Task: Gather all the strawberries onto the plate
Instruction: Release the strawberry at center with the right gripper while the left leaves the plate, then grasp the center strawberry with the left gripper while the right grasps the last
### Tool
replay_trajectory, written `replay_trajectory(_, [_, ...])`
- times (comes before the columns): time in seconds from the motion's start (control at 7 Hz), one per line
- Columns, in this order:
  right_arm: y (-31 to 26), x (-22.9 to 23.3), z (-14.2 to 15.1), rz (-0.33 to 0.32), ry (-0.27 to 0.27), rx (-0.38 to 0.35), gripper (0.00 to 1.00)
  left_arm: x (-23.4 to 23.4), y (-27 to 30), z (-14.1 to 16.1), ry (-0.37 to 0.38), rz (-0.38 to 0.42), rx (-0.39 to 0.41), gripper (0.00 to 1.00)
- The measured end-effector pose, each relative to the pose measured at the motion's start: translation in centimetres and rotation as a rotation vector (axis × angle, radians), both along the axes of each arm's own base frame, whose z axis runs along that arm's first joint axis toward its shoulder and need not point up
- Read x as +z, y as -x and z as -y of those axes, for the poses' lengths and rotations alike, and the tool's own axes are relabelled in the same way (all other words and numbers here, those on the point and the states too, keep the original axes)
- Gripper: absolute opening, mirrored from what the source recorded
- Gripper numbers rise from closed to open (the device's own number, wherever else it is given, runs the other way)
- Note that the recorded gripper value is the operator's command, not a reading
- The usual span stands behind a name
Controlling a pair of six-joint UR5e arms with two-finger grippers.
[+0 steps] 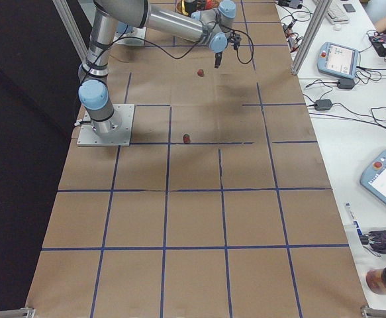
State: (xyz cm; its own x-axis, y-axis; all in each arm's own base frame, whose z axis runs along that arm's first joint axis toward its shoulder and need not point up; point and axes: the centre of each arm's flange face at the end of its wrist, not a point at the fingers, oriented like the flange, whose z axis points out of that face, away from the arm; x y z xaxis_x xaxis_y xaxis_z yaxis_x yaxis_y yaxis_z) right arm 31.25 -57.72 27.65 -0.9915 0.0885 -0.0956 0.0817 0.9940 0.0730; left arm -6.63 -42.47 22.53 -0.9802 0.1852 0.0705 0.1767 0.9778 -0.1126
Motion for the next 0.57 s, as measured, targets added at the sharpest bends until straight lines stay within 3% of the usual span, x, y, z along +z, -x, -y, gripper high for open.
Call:
replay_trajectory(0.29, [9.5, 4.4, 1.3, -0.036, -0.031, 0.085, 1.00, 0.9, 6.5, -0.1, -0.002, -0.091, 0.068, 0.97])
replay_trajectory(0.57, [20.6, 5.1, 0.8, -0.093, -0.057, 0.205, 1.00, 0.5, 13.1, 0.1, -0.044, -0.151, 0.103, 0.98])
